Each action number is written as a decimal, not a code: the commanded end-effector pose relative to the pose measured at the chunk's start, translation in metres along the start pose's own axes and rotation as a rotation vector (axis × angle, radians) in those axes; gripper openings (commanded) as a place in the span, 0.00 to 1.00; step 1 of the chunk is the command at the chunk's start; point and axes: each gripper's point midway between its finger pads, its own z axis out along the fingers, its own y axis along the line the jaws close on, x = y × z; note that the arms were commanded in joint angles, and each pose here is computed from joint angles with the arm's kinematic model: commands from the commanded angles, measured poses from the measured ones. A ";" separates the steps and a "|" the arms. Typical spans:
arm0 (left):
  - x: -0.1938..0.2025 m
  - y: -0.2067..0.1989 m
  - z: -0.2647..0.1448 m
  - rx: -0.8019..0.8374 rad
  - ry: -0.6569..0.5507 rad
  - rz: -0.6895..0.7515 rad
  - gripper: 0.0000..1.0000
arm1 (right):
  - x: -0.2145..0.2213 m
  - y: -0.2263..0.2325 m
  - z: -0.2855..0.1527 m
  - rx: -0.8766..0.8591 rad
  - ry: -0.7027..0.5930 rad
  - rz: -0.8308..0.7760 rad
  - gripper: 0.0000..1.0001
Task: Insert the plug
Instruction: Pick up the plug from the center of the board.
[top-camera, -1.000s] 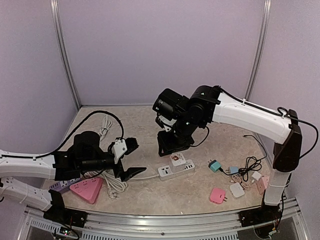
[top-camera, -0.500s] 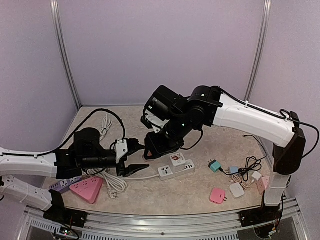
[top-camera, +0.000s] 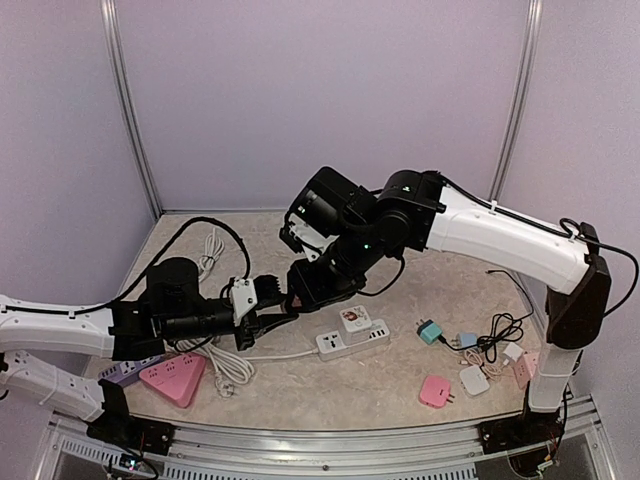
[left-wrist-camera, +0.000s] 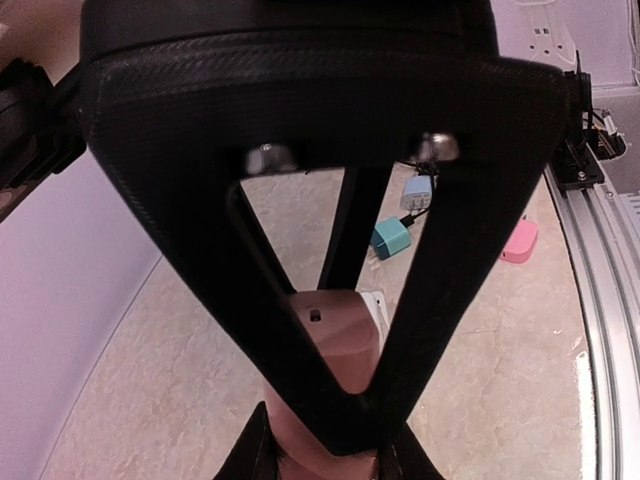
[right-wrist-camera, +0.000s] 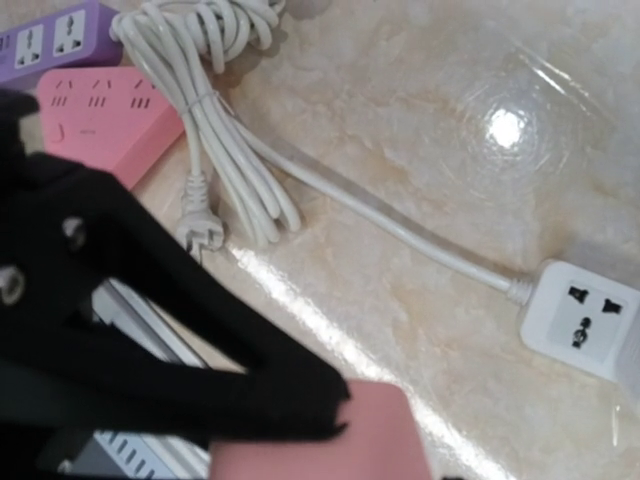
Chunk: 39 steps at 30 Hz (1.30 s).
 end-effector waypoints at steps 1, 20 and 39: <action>-0.008 0.001 -0.003 -0.016 -0.039 0.014 0.00 | -0.002 0.015 0.003 -0.060 -0.001 -0.053 0.00; -0.040 -0.009 -0.030 0.234 -0.214 -0.229 0.00 | -0.002 0.032 -0.097 -0.143 -0.385 -0.963 0.76; -0.044 -0.011 -0.028 0.230 -0.237 -0.191 0.00 | 0.000 0.045 -0.058 -0.181 -0.196 -1.073 0.20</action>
